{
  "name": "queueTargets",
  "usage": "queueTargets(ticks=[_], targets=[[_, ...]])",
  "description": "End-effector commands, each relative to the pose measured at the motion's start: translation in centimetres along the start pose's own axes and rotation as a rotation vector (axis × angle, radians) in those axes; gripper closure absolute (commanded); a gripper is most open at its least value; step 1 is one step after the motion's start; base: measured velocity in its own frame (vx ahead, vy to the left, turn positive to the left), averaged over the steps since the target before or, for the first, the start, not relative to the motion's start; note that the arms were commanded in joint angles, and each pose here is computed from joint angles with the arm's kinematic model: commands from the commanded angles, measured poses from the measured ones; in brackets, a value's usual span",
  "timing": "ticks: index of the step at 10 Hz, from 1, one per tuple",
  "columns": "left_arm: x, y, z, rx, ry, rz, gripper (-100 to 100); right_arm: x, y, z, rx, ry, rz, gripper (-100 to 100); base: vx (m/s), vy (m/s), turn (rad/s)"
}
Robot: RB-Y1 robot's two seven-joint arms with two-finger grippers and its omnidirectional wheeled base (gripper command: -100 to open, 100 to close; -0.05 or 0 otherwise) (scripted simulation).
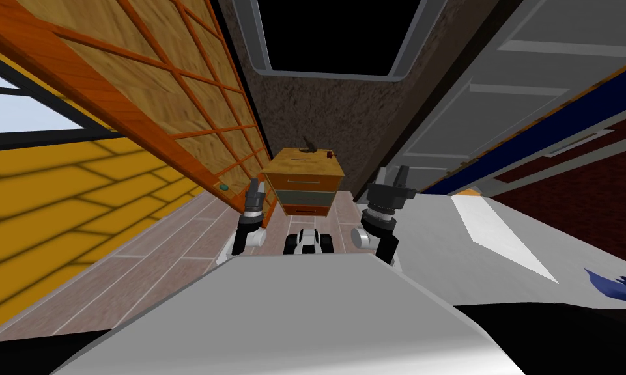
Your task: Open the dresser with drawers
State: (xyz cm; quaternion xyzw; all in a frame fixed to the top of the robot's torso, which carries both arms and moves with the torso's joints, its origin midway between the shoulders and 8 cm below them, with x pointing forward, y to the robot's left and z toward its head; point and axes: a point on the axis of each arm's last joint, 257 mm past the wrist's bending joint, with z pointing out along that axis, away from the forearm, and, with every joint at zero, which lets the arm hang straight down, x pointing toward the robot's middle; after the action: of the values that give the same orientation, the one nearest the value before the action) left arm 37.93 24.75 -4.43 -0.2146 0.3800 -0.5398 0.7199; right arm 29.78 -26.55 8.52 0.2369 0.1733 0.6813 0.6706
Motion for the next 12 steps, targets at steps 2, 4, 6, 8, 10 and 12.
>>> queueTargets(ticks=[2, 4, 6, 8, 10, 12], targets=[[0.5, 2.1, -1.0, -0.009, 0.023, 0.017, -100, 0.0, 0.0, 0.0, 0.000, 0.000, 0.000, 0, 0.049, -0.003, 0.002], [0.7, 3.0, -1.4, -0.014, 0.030, 0.023, -100, 0.0, 0.0, 0.0, 0.000, 0.000, 0.000, 0, 0.056, -0.006, 0.004], [0.9, 4.1, -2.0, -0.007, 0.041, 0.034, -100, 0.0, 0.0, 0.0, 0.000, 0.000, 0.000, 0, 0.063, -0.004, 0.004], [1.1, 5.3, -2.7, -0.020, 0.048, 0.039, -100, 0.0, 0.0, 0.0, 0.000, 0.000, 0.000, 0, 0.052, -0.004, 0.004], [1.2, 6.4, -3.4, -0.031, 0.054, 0.043, -100, 0.0, 0.0, 0.0, 0.000, 0.000, 0.000, 0, 0.045, -0.006, 0.002], [1.3, 7.2, -3.9, -0.034, 0.058, 0.047, -100, 0.0, 0.0, 0.0, 0.000, 0.000, 0.000, 0, 0.043, -0.007, 0.004]])
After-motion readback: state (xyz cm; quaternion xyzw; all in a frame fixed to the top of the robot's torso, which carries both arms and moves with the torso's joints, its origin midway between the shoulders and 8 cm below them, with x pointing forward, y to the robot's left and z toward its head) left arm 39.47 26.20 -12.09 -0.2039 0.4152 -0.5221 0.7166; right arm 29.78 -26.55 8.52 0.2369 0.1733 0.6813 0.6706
